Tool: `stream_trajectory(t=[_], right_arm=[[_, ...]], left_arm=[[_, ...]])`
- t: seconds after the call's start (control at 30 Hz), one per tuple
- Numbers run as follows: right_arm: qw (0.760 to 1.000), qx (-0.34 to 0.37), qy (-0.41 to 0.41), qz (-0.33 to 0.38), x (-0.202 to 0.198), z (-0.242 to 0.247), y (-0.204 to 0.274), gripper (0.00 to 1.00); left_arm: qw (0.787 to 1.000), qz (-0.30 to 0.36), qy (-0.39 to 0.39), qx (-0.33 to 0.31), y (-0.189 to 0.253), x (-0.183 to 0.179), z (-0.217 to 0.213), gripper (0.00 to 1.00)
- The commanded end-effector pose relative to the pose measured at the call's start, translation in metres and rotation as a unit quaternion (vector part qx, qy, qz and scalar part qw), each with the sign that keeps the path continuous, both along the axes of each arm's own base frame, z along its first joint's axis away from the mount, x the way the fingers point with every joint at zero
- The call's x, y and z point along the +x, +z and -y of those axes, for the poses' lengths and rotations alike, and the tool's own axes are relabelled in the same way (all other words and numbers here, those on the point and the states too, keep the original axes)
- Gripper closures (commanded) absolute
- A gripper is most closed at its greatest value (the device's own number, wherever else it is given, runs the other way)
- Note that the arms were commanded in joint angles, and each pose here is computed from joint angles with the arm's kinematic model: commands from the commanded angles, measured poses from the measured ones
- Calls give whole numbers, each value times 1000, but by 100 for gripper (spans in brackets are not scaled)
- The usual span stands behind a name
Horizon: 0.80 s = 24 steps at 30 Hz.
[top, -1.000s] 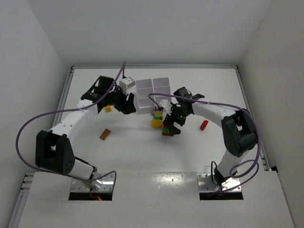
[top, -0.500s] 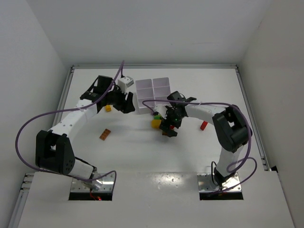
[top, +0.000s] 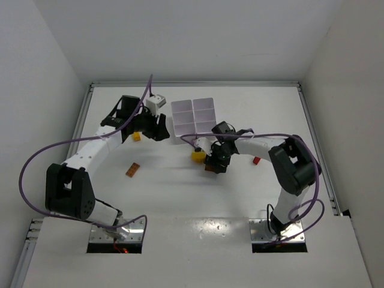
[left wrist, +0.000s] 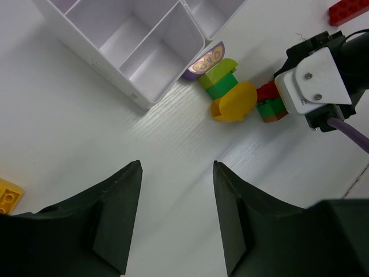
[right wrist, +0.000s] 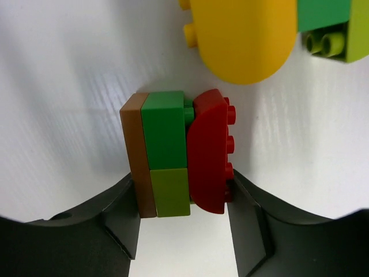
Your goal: Sort the legos into containers by color
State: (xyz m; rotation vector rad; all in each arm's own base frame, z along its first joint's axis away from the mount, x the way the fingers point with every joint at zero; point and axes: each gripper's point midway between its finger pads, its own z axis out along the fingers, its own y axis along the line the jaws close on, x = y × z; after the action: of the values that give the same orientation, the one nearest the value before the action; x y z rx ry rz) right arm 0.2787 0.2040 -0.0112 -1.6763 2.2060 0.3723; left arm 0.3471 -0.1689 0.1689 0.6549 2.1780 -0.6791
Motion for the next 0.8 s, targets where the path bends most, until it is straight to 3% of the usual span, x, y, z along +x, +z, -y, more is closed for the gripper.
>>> stream_trajectory(t=[0.0, 0.07, 0.1, 0.27, 0.43, 0.77], right_arm=[[1000, 19, 15, 15, -3, -6, 12, 73], [999, 31, 17, 25, -2, -9, 22, 92], [999, 41, 15, 27, 0, -9, 27, 95], [992, 102, 15, 74, 7, -22, 79, 96], [975, 159, -23, 153, 35, -43, 137, 96], [947, 214, -48, 236, 64, -81, 196, 97]], left_arm=[[999, -7, 3, -34, 2, 1, 3, 44], [999, -10, 8, -51, 4, 2, 4, 46], [998, -22, -1, -63, 3, -3, 8, 48], [990, -41, -37, -132, 21, -16, 22, 49], [974, -82, -88, -193, 35, -32, 46, 42], [951, -115, -135, -253, 70, -22, 73, 41]])
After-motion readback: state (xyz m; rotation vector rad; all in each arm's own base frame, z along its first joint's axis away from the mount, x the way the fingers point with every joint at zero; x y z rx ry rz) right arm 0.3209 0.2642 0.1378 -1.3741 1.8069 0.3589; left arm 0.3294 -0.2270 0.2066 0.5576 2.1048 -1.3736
